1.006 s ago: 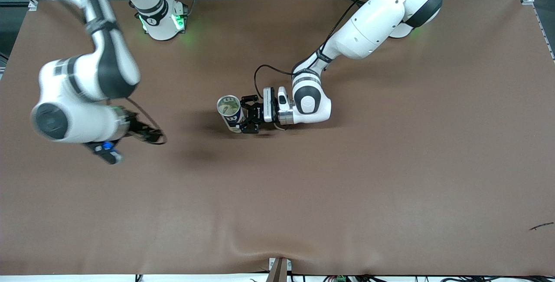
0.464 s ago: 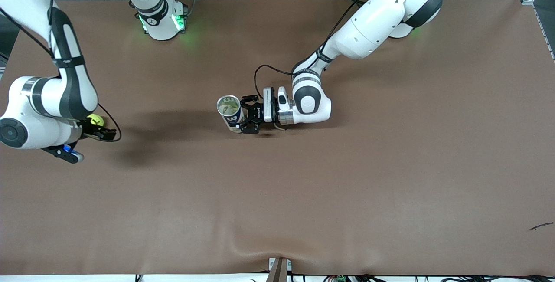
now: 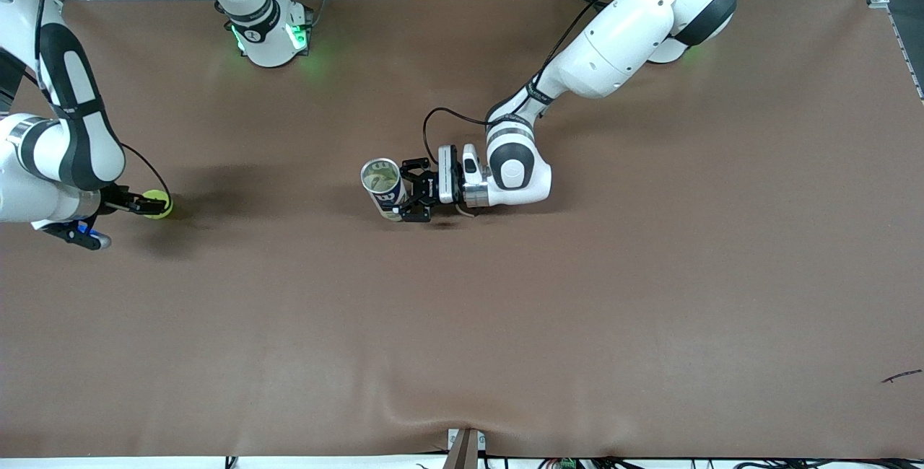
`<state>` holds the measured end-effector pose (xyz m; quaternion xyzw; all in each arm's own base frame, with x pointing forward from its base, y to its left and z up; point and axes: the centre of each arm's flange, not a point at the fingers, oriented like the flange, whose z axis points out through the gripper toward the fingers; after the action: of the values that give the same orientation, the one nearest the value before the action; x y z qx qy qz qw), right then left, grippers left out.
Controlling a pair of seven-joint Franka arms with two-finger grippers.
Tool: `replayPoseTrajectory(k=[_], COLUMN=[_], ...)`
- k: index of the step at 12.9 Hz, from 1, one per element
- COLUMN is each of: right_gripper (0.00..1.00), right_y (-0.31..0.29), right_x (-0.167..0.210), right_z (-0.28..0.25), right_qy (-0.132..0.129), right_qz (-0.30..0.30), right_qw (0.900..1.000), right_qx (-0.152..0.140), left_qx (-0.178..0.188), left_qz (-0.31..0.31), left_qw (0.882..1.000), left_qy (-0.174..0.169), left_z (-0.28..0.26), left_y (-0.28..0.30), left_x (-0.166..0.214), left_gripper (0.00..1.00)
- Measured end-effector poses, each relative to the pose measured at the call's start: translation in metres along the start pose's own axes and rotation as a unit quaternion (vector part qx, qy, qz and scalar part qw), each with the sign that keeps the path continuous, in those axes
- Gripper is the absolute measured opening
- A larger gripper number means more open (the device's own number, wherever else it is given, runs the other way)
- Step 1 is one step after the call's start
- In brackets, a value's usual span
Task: Insert tennis ball vertically with right arm
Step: 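Grasp the second tennis ball with the right gripper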
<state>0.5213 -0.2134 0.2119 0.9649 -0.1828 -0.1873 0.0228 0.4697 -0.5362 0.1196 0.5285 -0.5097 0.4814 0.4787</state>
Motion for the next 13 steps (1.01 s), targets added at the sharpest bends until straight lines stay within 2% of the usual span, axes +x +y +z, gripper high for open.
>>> replayPoseTrajectory(k=[3,6,7,9,10,13], right_gripper=[1.0,1.0,0.93,0.67,0.63,0.58], right_y=[0.001,0.004,0.005,0.006,0.006,0.003], right_x=[0.003,0.007,0.007,0.009,0.009,0.014], right_z=[0.036,0.045,0.044,0.042,0.041,0.029], right_qy=[0.003,0.008,0.01,0.013,0.015,0.026], right_qz=[0.0,0.003,0.003,0.004,0.004,0.002], right_qw=[1.0,1.0,1.0,1.0,1.0,1.0], right_qx=[0.004,0.006,0.006,0.006,0.006,0.007], left_qx=[0.0,0.0,0.0,0.0,0.0,0.0], left_qz=[0.0,0.0,0.0,0.0,0.0,0.001], left_qw=[1.0,1.0,1.0,1.0,1.0,1.0], left_qy=[0.0,0.0,0.0,0.0,0.0,0.0], left_z=[0.0,0.0,0.0,0.0,0.0,0.0], left_y=[0.0,0.0,0.0,0.0,0.0,0.0], left_x=[0.0,0.0,0.0,0.0,0.0,0.0], left_gripper=[0.75,0.75,0.75,0.75,0.75,0.75])
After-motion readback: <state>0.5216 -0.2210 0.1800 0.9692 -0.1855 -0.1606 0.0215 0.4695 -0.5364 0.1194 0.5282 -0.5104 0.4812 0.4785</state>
